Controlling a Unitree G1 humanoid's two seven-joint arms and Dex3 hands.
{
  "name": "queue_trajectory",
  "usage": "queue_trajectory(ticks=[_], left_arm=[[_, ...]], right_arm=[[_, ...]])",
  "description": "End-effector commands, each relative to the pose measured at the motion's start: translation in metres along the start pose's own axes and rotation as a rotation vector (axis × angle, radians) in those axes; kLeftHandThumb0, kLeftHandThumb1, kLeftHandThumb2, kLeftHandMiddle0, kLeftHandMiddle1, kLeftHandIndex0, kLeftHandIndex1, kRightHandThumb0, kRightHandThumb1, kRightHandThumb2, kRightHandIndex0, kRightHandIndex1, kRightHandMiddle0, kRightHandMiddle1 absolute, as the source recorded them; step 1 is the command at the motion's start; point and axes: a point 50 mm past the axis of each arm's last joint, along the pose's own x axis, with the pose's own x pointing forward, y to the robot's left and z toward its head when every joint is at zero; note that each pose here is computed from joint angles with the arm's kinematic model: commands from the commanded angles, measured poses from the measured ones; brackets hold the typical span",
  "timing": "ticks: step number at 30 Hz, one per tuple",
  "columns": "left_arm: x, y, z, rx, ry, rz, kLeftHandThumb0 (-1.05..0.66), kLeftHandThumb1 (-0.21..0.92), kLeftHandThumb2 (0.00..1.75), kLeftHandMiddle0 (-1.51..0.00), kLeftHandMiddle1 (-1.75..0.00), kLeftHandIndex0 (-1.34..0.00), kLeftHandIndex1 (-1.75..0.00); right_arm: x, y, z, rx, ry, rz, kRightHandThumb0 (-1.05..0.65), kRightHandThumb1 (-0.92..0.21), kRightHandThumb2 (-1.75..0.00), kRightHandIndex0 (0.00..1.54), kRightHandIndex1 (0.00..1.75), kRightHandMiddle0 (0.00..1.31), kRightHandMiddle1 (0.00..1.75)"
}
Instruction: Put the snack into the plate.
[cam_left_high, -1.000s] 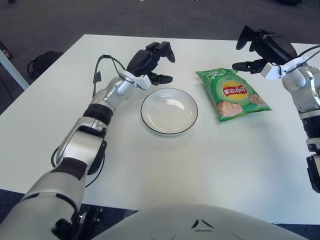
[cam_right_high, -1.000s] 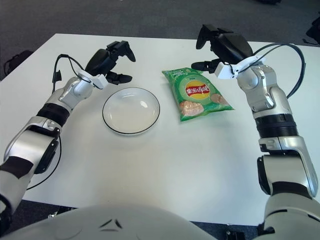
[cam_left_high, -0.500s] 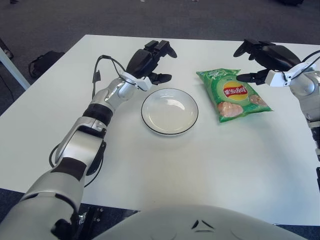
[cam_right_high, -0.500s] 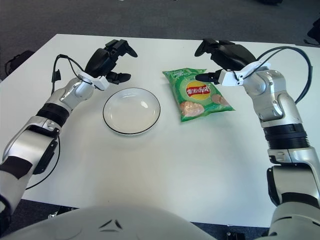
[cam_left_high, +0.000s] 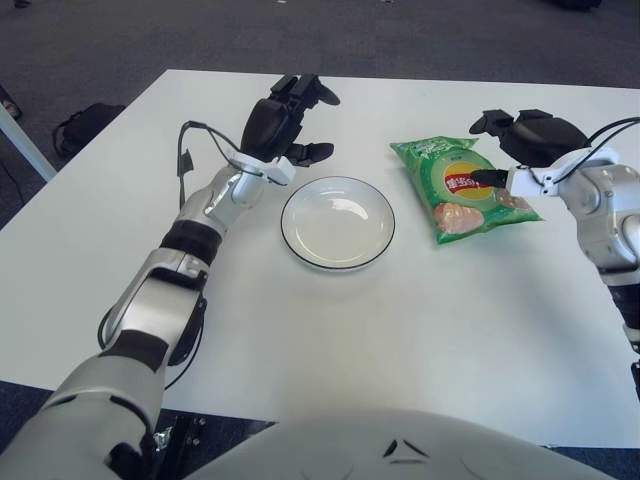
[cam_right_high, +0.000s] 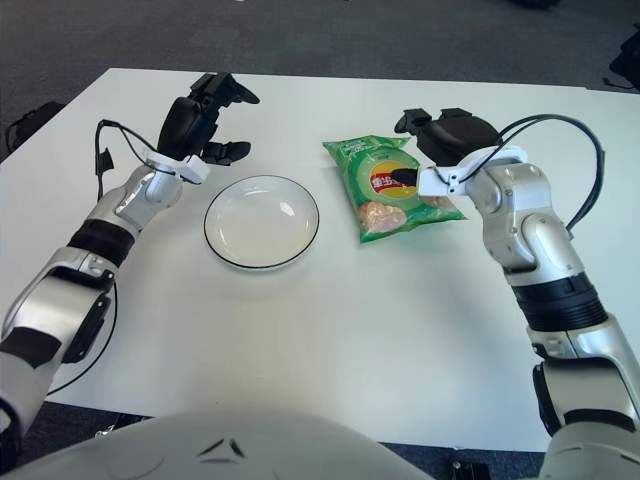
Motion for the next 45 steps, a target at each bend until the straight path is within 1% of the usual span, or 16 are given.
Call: queue_trajectory(ticks=[1,2,4,7,14,17,18,19,21,24,28,29,32,35,40,45], left_arm=[[-0.003,0.007,-0.002,0.003,0.021,0.055,-0.52,0.89,0.77,-0.38,-1.43,-0.18,-1.38],[-0.004,0.008,-0.002,0.002,0.019,0.068,-0.52,0.89,0.77,-0.38,-1.44,-0.18,-1.38],[-0.006,0.01,0.0,0.001,0.014,0.088,-0.51,0.87,0.79,-0.38,-1.44,-0.18,-1.4],[-0.007,0.01,0.001,-0.001,0.011,0.105,-0.5,0.84,0.82,-0.38,-1.46,-0.18,-1.41],[-0.01,0.011,0.004,-0.002,0.001,0.129,-0.49,0.82,0.84,-0.36,-1.46,-0.18,-1.42],[-0.011,0.012,0.004,0.002,-0.004,0.143,-0.48,0.81,0.85,-0.36,-1.44,-0.19,-1.43],[-0.012,0.012,0.004,0.004,-0.004,0.145,-0.44,0.85,0.73,-0.36,-1.42,-0.19,-1.54],[-0.012,0.013,0.004,0.009,-0.006,0.15,-0.4,0.87,0.66,-0.37,-1.41,-0.19,-1.62],[-0.013,0.014,0.004,0.017,-0.01,0.158,-0.38,0.9,0.59,-0.37,-1.39,-0.19,-1.68],[-0.015,0.014,0.005,0.021,-0.016,0.167,-0.36,0.91,0.54,-0.37,-1.36,-0.19,-1.72],[-0.017,0.015,0.005,0.021,-0.021,0.174,-0.35,0.92,0.52,-0.39,-1.35,-0.19,-1.74],[-0.018,0.016,0.005,0.022,-0.023,0.177,-0.35,0.92,0.52,-0.39,-1.35,-0.19,-1.74],[-0.021,0.017,0.005,0.023,-0.03,0.186,-0.35,0.92,0.52,-0.4,-1.32,-0.19,-1.75],[-0.023,0.02,0.005,0.023,-0.038,0.195,-0.35,0.92,0.52,-0.4,-1.3,-0.19,-1.75],[-0.027,0.025,0.006,0.021,-0.049,0.215,-0.35,0.92,0.52,-0.41,-1.27,-0.2,-1.75],[-0.03,0.032,0.007,0.026,-0.062,0.242,-0.35,0.92,0.51,-0.41,-1.26,-0.2,-1.74]], right_arm=[[-0.004,-0.003,0.014,-0.124,0.024,-0.03,-1.04,-0.92,-1.01,0.13,1.56,0.0,0.47],[-0.005,-0.004,0.017,-0.155,0.032,-0.029,-1.04,-0.92,-1.02,0.14,1.58,0.0,0.47],[-0.006,-0.004,0.02,-0.203,0.048,-0.023,-1.05,-0.92,-1.05,0.2,1.68,0.0,0.43],[-0.006,-0.004,0.022,-0.244,0.067,-0.007,-1.05,-0.92,-1.07,0.27,1.72,0.0,0.4],[-0.004,-0.005,0.027,-0.274,0.093,0.024,-1.05,-0.92,-1.1,0.46,1.74,0.0,0.36],[0.0,-0.004,0.028,-0.282,0.106,0.068,-1.05,-0.92,-1.12,0.55,1.75,0.0,0.34],[0.0,-0.004,0.029,-0.285,0.108,0.078,-1.05,-0.92,-1.13,0.58,1.75,0.0,0.33],[0.002,-0.005,0.03,-0.295,0.11,0.093,-1.05,-0.92,-1.13,0.6,1.75,0.0,0.33],[0.005,-0.005,0.032,-0.314,0.11,0.119,-1.05,-0.92,-1.14,0.63,1.75,0.0,0.32],[0.009,-0.004,0.036,-0.332,0.102,0.151,-1.05,-0.92,-1.15,0.68,1.75,0.0,0.3],[0.018,0.002,0.042,-0.327,0.088,0.186,-1.05,-0.92,-1.16,0.76,1.75,0.0,0.27],[0.021,0.006,0.042,-0.322,0.085,0.199,-1.05,-0.92,-1.16,0.77,1.75,0.0,0.27],[0.027,0.013,0.042,-0.312,0.078,0.229,-1.05,-0.92,-1.15,0.73,1.75,0.0,0.26],[0.03,0.017,0.042,-0.309,0.076,0.251,-1.05,-0.92,-1.16,0.71,1.75,0.0,0.28],[0.032,0.024,0.042,-0.29,0.071,0.292,-1.05,-0.92,-1.17,0.72,1.69,0.0,0.35],[0.032,0.03,0.043,-0.255,0.071,0.337,-1.04,-0.92,-1.2,0.75,1.61,0.0,0.46]])
